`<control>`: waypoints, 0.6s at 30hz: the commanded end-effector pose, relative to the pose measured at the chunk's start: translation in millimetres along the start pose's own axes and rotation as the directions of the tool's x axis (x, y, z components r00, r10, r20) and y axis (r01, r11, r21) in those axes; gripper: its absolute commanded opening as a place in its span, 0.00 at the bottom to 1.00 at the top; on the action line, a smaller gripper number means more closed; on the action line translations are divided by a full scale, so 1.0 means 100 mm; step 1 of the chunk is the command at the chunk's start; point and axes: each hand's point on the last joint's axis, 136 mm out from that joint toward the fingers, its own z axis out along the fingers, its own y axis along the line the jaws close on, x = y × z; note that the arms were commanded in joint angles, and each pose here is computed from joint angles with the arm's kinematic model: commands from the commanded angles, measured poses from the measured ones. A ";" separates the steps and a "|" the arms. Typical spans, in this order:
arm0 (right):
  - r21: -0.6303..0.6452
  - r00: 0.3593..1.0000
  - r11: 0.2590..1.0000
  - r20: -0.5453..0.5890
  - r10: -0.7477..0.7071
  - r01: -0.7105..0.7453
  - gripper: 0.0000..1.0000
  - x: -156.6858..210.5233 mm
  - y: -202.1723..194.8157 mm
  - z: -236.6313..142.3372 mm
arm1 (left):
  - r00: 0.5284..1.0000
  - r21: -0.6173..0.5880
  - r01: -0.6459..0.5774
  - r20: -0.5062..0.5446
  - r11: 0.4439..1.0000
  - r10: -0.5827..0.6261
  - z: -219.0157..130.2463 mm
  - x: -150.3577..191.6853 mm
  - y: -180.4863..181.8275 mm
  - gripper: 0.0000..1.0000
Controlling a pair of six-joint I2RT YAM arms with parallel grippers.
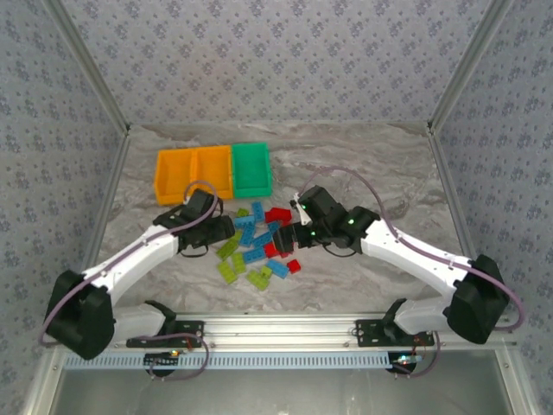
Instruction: Sort the legos into containers by color
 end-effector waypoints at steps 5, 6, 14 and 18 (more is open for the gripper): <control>0.074 1.000 0.997 0.002 0.000 0.000 0.98 -0.01 -0.08 0.00 | 0.977 -0.009 -0.170 -0.129 0.985 0.168 0.17 0.35 -0.13 0.59; 0.074 1.000 0.997 0.001 0.005 -0.005 0.98 0.00 -0.08 0.01 | 0.969 -0.011 -0.205 -0.144 0.979 0.201 0.18 0.39 -0.13 0.60; 0.069 1.000 0.998 -0.014 0.008 -0.007 0.98 -0.01 -0.04 0.07 | 0.931 -0.089 -0.325 -0.206 0.942 0.301 0.34 0.43 0.02 0.69; 0.083 1.000 0.997 -0.019 0.004 -0.002 0.98 0.01 -0.05 0.07 | 0.922 -0.132 -0.360 -0.203 0.924 0.330 0.39 0.36 0.06 0.71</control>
